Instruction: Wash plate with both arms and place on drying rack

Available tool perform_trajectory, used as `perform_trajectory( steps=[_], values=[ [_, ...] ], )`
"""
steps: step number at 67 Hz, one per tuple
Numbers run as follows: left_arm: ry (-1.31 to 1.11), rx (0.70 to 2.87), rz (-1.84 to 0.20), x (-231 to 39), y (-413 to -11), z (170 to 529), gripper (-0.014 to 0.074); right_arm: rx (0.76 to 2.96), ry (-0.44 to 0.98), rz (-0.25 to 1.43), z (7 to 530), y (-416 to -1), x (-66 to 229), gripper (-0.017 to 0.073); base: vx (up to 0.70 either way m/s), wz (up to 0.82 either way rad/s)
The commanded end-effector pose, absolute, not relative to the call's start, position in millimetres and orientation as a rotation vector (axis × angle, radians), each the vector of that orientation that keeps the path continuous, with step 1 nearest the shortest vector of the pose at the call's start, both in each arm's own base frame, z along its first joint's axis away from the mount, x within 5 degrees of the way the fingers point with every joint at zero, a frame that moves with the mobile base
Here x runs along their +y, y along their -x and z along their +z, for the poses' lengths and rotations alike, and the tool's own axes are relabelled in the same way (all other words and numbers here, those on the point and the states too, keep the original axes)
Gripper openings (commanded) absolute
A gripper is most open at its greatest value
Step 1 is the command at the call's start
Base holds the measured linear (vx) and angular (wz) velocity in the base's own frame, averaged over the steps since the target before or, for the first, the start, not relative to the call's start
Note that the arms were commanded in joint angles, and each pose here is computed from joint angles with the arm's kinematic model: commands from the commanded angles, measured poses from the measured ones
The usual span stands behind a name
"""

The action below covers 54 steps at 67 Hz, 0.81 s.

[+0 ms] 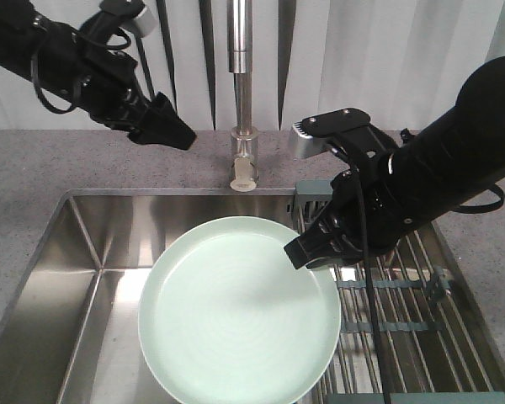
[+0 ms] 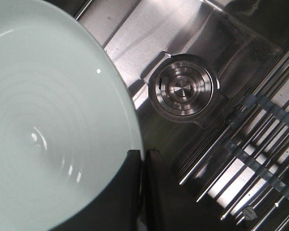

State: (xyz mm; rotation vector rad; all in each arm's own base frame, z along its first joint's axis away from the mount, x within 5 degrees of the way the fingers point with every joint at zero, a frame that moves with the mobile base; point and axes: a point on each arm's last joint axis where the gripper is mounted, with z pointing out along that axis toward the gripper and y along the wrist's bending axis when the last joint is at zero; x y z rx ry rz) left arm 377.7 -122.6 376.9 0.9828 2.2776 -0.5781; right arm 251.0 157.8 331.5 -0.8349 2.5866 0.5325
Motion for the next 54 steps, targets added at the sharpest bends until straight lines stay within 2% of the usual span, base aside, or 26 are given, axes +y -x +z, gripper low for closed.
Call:
perform_trajectory(
  steps=[1, 9, 18, 34, 54],
  values=[
    [-0.795, 2.258, -0.483, -107.3, -356.0, 419.4, 0.0588, 2.488, 0.809, 0.562, 352.4, -247.3, 156.3, -0.0001, 0.00, 0.00],
    [-0.623, 2.355, -0.324, -87.4, -342.1, 429.3, 0.0585, 2.488, 0.809, 0.562, 352.4, -247.3, 156.3, -0.0001, 0.00, 0.00],
    [-0.515, 2.347, -0.232, -73.6, -319.4, 435.2, 0.0585, 2.488, 0.809, 0.562, 352.4, -247.3, 156.3, -0.0001, 0.00, 0.00],
    [-0.451, 2.320, -0.188, -60.1, -275.5, 414.7, 0.0585, 2.489, 0.810, 0.562, 352.4, -247.2, 156.2, -0.0001, 0.00, 0.00],
    [-0.248, 2.271, -0.118, -40.4, -218.9, 392.4, 0.0585, 2.489, 0.810, 0.562, 352.4, -247.2, 156.2, -0.0001, 0.00, 0.00]
  ],
)
